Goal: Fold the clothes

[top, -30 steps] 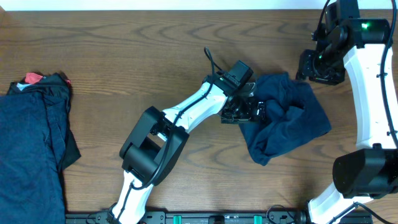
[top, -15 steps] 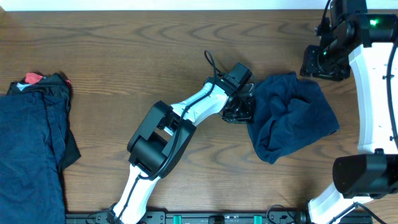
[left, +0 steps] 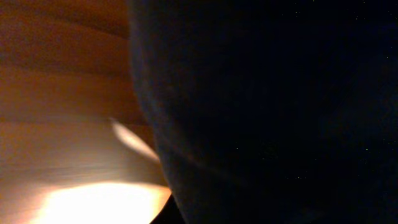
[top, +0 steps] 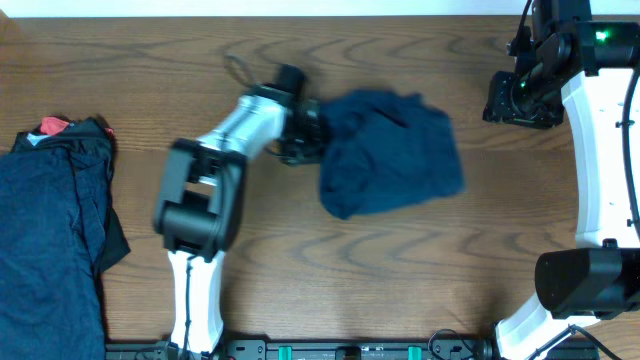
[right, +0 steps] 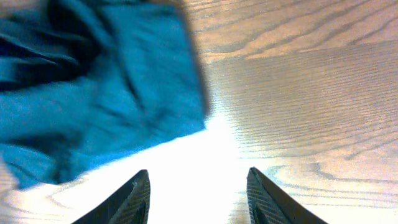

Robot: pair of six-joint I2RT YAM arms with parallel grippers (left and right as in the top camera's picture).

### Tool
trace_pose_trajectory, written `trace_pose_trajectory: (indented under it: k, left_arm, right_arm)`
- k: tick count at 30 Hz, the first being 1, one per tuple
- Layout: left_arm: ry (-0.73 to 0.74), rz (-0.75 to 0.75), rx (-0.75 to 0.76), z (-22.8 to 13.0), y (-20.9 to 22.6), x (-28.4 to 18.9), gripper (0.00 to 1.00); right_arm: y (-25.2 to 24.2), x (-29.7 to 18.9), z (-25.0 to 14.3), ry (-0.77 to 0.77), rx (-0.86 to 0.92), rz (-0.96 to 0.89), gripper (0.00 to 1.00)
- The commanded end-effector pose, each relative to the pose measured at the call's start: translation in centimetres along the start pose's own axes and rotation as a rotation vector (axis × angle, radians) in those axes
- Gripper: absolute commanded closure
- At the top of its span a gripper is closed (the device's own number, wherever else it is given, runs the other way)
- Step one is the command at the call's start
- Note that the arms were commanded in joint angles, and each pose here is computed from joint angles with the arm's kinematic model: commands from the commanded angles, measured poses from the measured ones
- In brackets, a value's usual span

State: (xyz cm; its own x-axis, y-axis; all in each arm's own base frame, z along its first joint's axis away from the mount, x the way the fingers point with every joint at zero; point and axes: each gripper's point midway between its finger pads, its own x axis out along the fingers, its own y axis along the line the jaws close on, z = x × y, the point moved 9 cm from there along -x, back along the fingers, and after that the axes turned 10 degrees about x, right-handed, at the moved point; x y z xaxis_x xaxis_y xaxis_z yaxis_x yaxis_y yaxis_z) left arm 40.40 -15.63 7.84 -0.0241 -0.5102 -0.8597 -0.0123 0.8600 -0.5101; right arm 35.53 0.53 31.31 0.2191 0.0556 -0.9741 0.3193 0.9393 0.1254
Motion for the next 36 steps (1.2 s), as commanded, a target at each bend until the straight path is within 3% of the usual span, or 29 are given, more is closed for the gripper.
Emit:
trace_pose_trajectory:
  k: [1,2,3,4,8,12,19,30,32,35,36]
  left_arm:
    - [-0.009,0.127,-0.013,0.5,4.2,-0.9,0.94]
    - [-0.003,0.129,-0.016,0.4,4.6,-1.1,0.94]
    - [0.002,0.13,-0.013,0.4,4.7,-1.3,0.76]
    - [0.007,0.131,-0.009,0.3,4.8,-1.4,0.42]
    - [-0.003,0.128,0.007,0.1,4.0,-1.9,0.02]
    - [-0.035,0.12,0.038,0.1,2.6,-3.2,0.02]
    - [-0.065,0.105,0.057,-0.2,1.4,-5.0,0.02]
    - [-0.122,-0.028,0.124,-1.1,-2.3,-8.5,0.02]
    - [-0.12,-0.047,0.139,-1.4,-2.9,-8.6,0.02]
    - [-0.107,-0.05,0.161,-1.8,-3.8,-8.1,0.02]
    - [-0.101,-0.051,0.172,-1.9,-4.2,-7.9,0.02]
  right_arm:
    - [0.3,-0.8,0.1,-0.033,-0.021,0.007,0.5]
    - [0.3,-0.8,0.1,-0.033,-0.021,0.008,0.48]
    - [0.3,-0.7,0.2,-0.034,-0.021,0.008,0.47]
    - [0.3,-0.7,0.2,-0.034,-0.021,0.008,0.47]
    - [0.5,0.4,0.7,-0.024,-0.023,0.012,0.48]
    - [1.2,3.3,1.7,0.037,-0.059,0.018,0.49]
    - [3.7,13.1,2.9,0.223,-0.122,0.052,0.59]
    - [7.0,25.0,0.6,0.43,-0.193,0.05,0.58]
    - [7.3,26.3,-0.1,0.464,-0.199,0.047,0.69]
    - [7.6,27.6,-0.9,0.504,-0.2,0.039,0.98]
    - [7.6,27.8,-1.1,0.51,-0.202,0.036,0.99]
